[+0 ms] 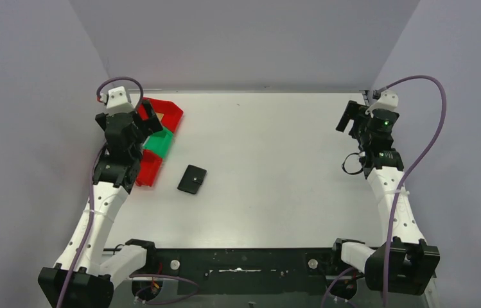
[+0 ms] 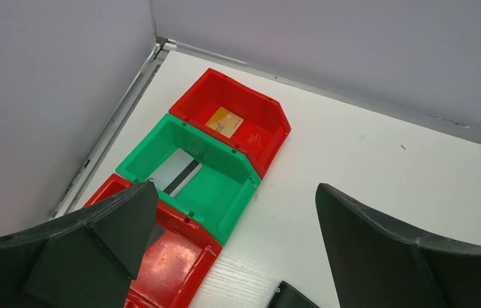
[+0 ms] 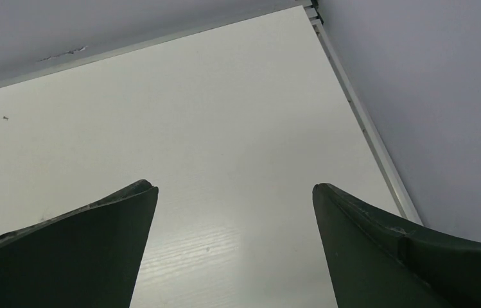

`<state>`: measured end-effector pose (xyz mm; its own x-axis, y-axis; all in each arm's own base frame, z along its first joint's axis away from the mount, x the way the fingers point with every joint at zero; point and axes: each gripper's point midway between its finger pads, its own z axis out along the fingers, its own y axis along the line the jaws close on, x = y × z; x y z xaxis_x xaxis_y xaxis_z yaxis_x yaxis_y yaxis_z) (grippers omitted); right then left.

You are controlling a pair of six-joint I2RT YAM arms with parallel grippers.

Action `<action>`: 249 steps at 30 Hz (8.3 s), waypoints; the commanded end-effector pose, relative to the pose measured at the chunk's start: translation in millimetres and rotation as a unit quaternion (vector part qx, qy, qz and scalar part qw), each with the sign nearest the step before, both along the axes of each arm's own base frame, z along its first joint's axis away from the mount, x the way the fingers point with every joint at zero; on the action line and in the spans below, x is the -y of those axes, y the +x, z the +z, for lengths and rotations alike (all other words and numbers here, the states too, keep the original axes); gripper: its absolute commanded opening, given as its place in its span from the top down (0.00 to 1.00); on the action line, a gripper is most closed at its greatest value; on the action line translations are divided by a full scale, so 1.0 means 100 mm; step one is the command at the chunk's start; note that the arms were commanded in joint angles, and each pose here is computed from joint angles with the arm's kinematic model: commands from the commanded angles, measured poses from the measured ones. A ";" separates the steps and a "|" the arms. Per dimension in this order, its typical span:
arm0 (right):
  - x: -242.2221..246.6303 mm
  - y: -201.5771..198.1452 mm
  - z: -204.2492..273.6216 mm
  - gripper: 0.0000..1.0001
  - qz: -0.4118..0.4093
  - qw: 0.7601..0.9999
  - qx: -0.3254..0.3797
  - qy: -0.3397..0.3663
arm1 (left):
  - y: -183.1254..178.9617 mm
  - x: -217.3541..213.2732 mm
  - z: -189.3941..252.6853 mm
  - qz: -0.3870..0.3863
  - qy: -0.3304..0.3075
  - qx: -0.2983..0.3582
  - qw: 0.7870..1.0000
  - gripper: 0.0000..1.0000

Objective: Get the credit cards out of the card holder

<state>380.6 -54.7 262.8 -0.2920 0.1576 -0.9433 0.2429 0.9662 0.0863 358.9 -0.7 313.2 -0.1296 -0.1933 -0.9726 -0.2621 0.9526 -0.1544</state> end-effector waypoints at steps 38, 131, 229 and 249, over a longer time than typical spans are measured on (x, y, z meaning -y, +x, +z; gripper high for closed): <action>-1.73 -1.07 -1.25 0.02 0.212 0.923 -0.224 0.232 | 0.69 0.56 -1.51 -0.052 -0.101 -0.329 0.937 0.03; -1.77 -1.08 -1.36 0.02 0.197 0.922 -0.217 0.252 | -0.23 2.89 -1.53 -0.386 0.084 -0.243 0.886 0.19; -3.32 -1.82 -1.84 0.38 0.236 0.854 -0.248 0.391 | -1.55 2.62 -2.46 -0.374 -0.199 -0.351 0.835 0.26; -3.19 -1.39 -1.97 0.37 0.191 0.915 -0.292 0.204 | -1.98 2.73 -2.50 -0.365 -0.241 -0.335 0.835 0.51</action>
<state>234.5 285.1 49.9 -0.8850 0.3170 -0.3410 0.0487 0.7914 0.6093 147.1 -272.9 39.5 -0.9150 -0.0448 -0.4010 0.2182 0.7810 -0.5852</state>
